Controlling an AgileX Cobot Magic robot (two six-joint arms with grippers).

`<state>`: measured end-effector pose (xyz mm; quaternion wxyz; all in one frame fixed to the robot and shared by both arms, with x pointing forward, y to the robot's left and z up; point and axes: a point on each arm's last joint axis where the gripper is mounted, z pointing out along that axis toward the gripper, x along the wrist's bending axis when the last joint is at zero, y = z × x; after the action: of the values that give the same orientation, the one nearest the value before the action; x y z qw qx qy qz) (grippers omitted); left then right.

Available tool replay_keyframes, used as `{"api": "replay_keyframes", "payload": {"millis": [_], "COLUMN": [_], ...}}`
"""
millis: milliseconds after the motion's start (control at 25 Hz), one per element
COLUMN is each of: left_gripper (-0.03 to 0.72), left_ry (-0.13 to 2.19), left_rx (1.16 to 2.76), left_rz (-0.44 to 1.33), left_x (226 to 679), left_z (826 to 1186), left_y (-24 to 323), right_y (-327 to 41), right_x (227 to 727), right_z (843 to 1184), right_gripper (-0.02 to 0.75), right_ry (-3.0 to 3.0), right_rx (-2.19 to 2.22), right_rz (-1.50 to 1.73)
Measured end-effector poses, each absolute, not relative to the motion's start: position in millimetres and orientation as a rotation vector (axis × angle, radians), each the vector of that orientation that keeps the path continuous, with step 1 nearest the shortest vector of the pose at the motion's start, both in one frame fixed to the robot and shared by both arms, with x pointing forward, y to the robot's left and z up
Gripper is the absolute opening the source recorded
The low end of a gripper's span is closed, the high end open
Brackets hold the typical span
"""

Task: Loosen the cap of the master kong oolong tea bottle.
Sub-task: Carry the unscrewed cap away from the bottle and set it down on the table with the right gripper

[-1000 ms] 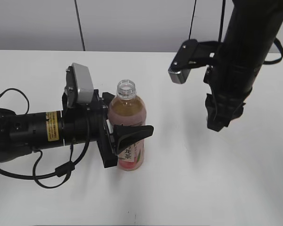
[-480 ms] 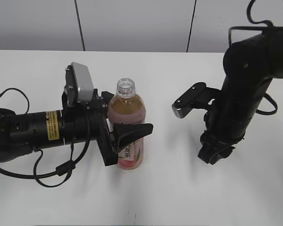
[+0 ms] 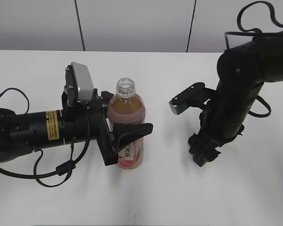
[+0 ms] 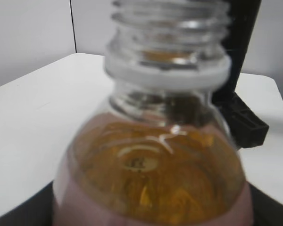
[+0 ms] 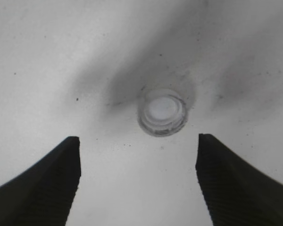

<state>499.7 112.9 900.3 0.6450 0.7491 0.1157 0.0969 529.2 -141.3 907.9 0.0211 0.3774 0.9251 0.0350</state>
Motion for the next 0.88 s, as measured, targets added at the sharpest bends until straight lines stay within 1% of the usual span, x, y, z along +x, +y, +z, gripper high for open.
{"api": "replay_keyframes", "payload": {"millis": [120, 360, 440, 680, 880], "left_gripper": [0.44, 0.44, 0.44, 0.44, 0.44], "left_ry": [0.263, 0.264, 0.264, 0.264, 0.268], "left_rx": [1.705, 1.705, 1.706, 1.706, 1.706], "left_rz": [0.221, 0.221, 0.221, 0.221, 0.223], "left_x": [500, 500, 500, 500, 500], "left_z": [900, 900, 900, 900, 900], "left_y": [113, 113, 113, 113, 113], "right_y": [-142, -151, -157, -183, -206], "right_x": [529, 514, 502, 451, 407], "right_z": [919, 970, 982, 1001, 1031], "right_gripper": [0.57, 0.567, 0.567, 0.567, 0.565], "right_ry": [2.826, 2.7, 2.685, 2.712, 2.673], "right_rx": [1.242, 1.422, 1.46, 1.515, 1.497], "right_rz": [0.121, 0.191, 0.185, 0.123, 0.226]}}
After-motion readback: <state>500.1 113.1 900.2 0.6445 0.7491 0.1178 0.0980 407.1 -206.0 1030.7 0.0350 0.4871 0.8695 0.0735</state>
